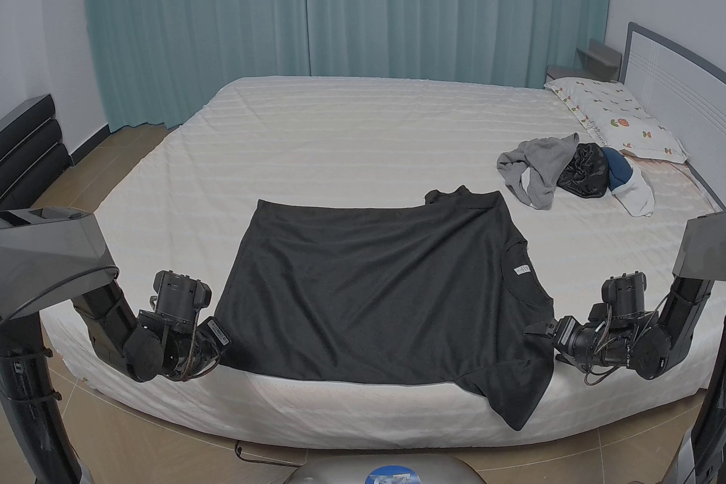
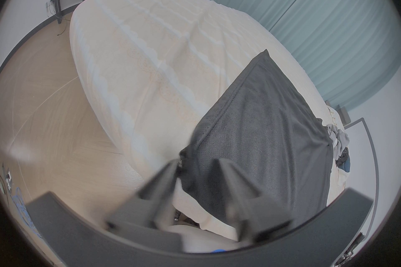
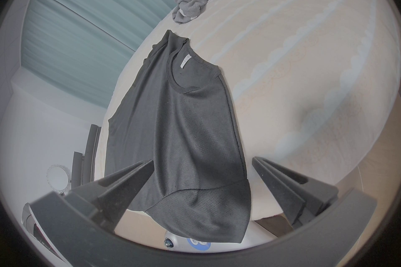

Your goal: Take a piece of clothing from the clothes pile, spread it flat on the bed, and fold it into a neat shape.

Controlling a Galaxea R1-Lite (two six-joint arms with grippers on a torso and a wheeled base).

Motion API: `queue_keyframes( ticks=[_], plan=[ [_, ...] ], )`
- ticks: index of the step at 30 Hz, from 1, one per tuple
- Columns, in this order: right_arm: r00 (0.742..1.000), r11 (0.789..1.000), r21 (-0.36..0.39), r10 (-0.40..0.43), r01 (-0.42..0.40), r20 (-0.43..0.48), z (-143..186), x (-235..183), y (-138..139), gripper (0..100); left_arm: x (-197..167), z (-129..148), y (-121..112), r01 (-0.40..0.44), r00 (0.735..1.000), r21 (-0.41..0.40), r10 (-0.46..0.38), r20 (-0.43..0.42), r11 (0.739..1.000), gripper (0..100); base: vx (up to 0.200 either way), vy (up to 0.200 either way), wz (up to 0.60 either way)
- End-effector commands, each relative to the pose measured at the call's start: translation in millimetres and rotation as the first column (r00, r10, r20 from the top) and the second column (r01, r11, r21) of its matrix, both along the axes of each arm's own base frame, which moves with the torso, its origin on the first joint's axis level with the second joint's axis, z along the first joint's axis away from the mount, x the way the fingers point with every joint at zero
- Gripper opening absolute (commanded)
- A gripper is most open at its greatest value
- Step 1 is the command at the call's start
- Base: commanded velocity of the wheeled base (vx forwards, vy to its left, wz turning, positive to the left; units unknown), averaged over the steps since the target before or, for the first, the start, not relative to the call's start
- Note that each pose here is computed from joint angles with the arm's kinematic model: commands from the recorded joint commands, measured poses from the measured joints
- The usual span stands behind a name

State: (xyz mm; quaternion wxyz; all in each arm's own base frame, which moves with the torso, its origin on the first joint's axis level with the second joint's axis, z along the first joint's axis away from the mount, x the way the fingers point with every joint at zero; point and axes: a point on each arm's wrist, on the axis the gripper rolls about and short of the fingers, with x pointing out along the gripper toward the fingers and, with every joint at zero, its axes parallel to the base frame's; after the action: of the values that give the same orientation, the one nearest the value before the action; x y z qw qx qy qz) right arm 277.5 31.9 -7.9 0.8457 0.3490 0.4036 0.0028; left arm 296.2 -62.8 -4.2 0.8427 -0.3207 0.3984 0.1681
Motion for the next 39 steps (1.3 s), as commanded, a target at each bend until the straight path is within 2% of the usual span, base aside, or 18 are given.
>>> queue_keyframes(
  ticks=[1, 6, 7, 14, 19, 25, 30, 39],
  plan=[
    [1.000, 1.000, -0.001, 0.008, -0.008, -0.016, -5, 0, 2, 100, -1, 3, 0, -0.001, 1.000, -0.002, 0.001, 0.006, 1.000, 0, 0.000, 0.000, 0.00],
    [0.999, 1.000, -0.004, 0.029, -0.029, -0.037, -13, 2, 8, 100, -2, 5, 1, -0.001, 1.000, 0.001, 0.001, 0.009, 1.000, 0, 0.000, 0.000, 0.00],
    [0.999, 0.999, -0.006, 0.032, -0.033, -0.041, -15, 2, 8, 0, -3, 5, 1, 0.001, 1.000, 0.002, -0.001, 0.007, 1.000, 0, 0.000, 0.000, 0.00],
    [0.998, 0.999, -0.019, 0.030, -0.031, -0.052, -17, 0, 7, 0, -3, 5, 1, 0.001, 1.000, 0.004, -0.001, 0.004, 1.000, 0, 0.000, 0.000, 0.00],
    [1.000, 0.999, -0.036, 0.017, -0.018, -0.021, -1, -6, 0, 0, -6, 6, 2, 0.012, 1.000, 0.013, -0.012, 0.002, 1.000, 0, 0.000, 0.000, 0.00],
    [0.997, 0.993, -0.101, 0.060, -0.064, -0.042, 14, -20, -10, 0, -13, 13, 2, 0.039, 0.999, 0.033, -0.039, 0.004, 0.999, 0, 0.000, 0.000, 0.00],
    [0.993, 0.987, -0.131, 0.088, -0.098, -0.078, 16, -26, -11, 0, -20, 14, 3, 0.081, 0.995, 0.072, -0.076, -0.068, 0.994, 0, 0.000, 0.000, 0.00],
    [0.984, 0.977, -0.161, 0.120, -0.140, -0.130, 11, -33, -11, 0, -28, 14, 1, 0.103, 0.987, 0.084, -0.092, -0.134, 0.991, 0, 0.000, 0.000, 0.00]
  ],
)
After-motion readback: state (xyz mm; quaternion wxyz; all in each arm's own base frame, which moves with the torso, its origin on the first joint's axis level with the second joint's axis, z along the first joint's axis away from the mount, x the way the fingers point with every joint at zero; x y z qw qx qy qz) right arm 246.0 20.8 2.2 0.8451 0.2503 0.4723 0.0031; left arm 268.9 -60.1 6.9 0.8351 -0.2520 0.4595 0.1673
